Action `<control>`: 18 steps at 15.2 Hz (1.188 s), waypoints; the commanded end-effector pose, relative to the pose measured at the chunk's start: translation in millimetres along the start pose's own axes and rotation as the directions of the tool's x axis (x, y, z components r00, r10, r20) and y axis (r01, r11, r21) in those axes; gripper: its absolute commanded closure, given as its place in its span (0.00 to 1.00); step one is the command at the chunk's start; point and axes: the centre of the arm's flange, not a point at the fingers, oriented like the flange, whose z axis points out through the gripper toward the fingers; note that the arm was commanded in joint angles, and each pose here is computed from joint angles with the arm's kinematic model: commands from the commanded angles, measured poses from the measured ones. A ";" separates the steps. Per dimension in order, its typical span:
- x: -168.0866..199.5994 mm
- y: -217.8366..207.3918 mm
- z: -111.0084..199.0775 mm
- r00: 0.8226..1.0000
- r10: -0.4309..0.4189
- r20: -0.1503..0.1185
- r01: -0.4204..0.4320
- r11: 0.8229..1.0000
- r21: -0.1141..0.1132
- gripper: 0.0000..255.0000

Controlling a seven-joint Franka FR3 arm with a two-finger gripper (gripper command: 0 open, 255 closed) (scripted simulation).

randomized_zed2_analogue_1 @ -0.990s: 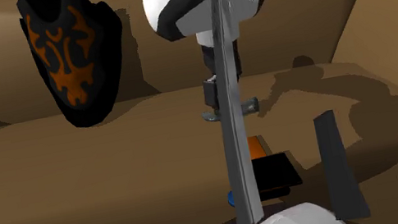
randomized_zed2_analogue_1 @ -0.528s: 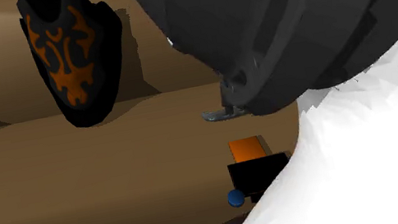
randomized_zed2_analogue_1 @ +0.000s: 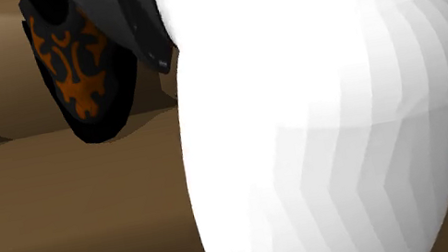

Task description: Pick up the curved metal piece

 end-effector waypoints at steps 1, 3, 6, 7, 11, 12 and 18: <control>-0.6 2.0 10.3 1.000 -0.012 -0.001 0.012 1.000 -0.001 0.00; -0.5 1.7 20.9 1.000 -0.012 -0.001 0.012 1.000 -0.001 0.00; -0.3 1.3 34.5 1.000 -0.012 -0.001 0.012 1.000 -0.001 0.00; -0.4 1.3 34.5 1.000 -0.012 -0.001 0.012 1.000 -0.001 0.00; -1.1 1.2 34.2 1.000 -0.012 -0.001 0.012 1.000 -0.001 1.00; -1.2 1.0 34.4 1.000 -0.012 -0.001 0.012 1.000 -0.001 1.00; -0.4 1.4 29.2 1.000 -0.012 -0.001 0.012 1.000 -0.001 1.00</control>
